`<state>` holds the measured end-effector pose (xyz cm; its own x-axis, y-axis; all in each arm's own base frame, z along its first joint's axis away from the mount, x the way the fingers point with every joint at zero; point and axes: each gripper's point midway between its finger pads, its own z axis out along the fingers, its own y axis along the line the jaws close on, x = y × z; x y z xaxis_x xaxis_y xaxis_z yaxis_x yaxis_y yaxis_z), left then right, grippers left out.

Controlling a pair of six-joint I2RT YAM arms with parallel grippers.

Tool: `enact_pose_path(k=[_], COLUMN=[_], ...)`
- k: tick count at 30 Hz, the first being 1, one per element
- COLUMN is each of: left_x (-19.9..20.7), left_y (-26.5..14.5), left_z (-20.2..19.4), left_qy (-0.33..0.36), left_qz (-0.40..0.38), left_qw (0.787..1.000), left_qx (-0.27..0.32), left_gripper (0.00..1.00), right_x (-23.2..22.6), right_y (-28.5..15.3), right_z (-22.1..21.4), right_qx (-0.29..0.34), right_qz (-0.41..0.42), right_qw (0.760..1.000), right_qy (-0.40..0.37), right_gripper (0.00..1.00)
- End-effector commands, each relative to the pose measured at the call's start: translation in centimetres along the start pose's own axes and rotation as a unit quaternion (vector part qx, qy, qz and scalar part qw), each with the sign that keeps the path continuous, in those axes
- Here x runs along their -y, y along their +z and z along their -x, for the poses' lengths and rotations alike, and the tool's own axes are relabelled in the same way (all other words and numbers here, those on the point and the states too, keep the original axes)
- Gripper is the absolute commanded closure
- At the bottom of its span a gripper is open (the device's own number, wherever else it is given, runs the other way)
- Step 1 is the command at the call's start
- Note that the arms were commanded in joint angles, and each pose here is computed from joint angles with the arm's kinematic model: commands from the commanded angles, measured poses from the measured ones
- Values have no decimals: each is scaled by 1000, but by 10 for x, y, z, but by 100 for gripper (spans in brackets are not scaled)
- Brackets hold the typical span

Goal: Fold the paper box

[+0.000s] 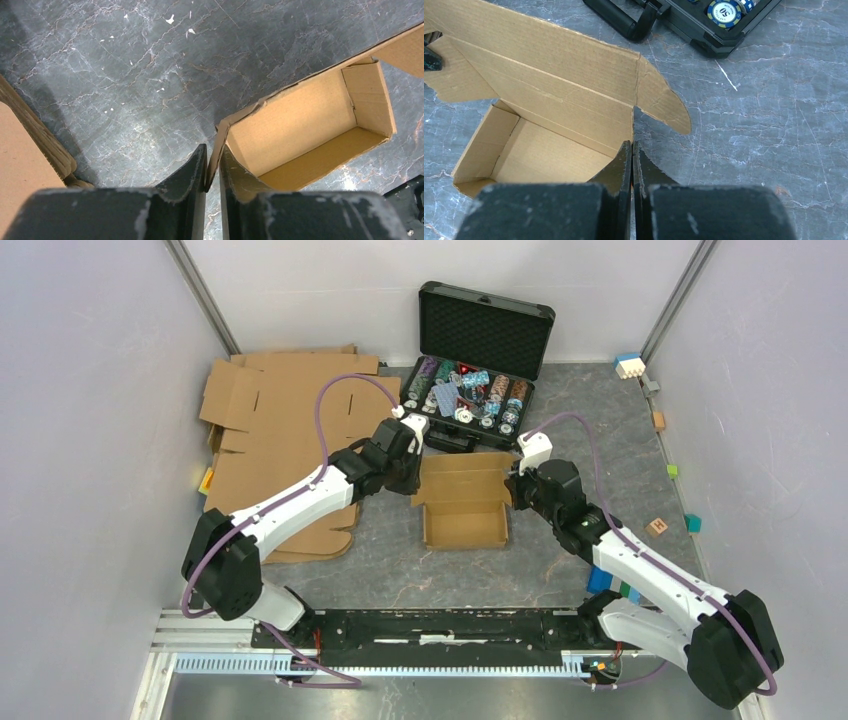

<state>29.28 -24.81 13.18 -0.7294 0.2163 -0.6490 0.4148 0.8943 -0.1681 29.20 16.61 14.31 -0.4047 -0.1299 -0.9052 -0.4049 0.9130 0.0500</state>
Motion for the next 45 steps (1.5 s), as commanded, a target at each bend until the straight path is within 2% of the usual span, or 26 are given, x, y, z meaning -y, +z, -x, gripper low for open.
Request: enact_pose_path(k=[1,4,8,13,19,27,38,45], left_x=[1,-2,-1,2,0,-3,-7,-11], left_y=[-8,-11,-13,-14,-21,7,19,32], left_z=[8,8,9,18,45,47,69,78], left_qy=[-17,-20,-25,-45,-64,-58,-64,-57], left_qz=[1,7,4,-1,7,22,38,52], left_qw=[1000,1000,999,998,991,992,986,983], left_qx=[10,14,24,52,118,108,152,168], left_gripper=[80,85,97,98,98,98,98,98], right_x=[-3,-3,-3,-6,0,9,24,31], right_y=[1,1,2,4,10,29,27,36], right_z=[7,7,7,14,41,36,35,39], right_qx=[17,17,18,36,96,97,171,178], right_qz=[5,5,5,8,-16,-48,-82,-108], right_qw=[1000,1000,1000,999,994,992,978,973], right_qy=[6,7,8,22,52,66,88,97], right_gripper=[100,100,100,100,100,100,100,100])
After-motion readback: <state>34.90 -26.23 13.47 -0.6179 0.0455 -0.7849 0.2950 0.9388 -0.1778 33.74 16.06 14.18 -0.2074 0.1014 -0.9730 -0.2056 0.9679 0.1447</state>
